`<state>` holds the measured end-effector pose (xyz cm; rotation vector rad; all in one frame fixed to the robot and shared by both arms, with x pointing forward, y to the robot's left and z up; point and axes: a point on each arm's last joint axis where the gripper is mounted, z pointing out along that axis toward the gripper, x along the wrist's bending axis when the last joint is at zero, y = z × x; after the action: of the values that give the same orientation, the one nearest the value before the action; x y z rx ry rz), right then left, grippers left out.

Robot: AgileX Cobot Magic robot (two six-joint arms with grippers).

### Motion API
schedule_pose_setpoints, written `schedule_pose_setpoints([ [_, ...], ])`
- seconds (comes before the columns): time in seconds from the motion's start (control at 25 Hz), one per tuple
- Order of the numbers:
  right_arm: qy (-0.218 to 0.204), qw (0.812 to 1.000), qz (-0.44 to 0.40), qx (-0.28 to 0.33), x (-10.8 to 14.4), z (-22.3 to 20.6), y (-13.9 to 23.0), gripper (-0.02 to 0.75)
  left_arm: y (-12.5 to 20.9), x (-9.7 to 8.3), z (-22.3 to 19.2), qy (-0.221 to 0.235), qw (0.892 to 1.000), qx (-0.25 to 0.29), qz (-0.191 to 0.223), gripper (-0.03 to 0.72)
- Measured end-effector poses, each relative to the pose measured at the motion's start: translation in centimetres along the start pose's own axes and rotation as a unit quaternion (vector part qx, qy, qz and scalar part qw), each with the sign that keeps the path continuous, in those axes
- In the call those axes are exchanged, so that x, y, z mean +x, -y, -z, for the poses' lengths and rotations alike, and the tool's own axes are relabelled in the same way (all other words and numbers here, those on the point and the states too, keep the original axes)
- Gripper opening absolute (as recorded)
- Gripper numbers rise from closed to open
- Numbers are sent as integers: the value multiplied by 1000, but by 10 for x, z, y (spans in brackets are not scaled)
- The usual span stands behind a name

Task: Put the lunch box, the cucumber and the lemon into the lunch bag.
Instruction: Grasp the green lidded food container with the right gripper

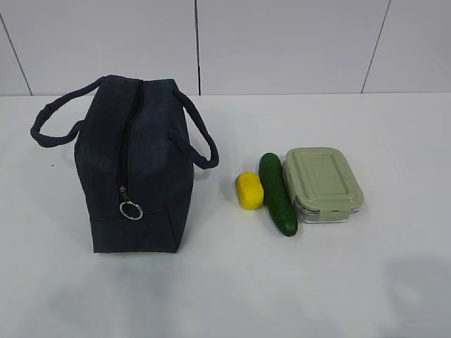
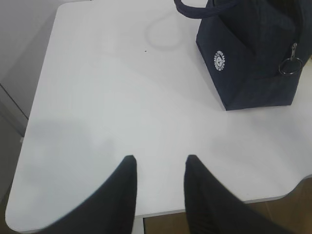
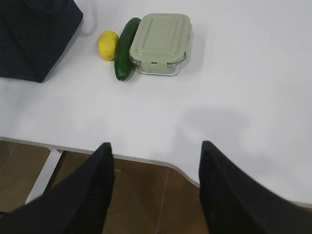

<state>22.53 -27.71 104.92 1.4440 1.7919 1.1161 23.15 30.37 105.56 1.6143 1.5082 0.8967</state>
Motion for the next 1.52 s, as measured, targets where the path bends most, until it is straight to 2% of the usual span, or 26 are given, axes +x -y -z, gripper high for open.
schedule_pose_setpoints([
  [0.12,-17,1000,-17,-11,4,5,-4,398,0,0,0,0,1000,0,0,235],
  [0.24,-59,997,-39,-15,11,5,-7,390,0,0,0,0,1000,0,0,235],
  [0.4,-110,991,-78,15,17,-4,-17,390,0,0,0,0,1000,0,0,235],
  [0.6,-149,980,-117,67,19,-21,-30,390,0,0,0,0,1000,0,0,235],
  [0.84,-198,966,-127,106,21,-39,-43,390,0,0,0,0,1000,0,0,235],
  [1.52,-227,958,-111,136,24,-44,-44,390,0,0,0,0,1000,0,0,235],
])
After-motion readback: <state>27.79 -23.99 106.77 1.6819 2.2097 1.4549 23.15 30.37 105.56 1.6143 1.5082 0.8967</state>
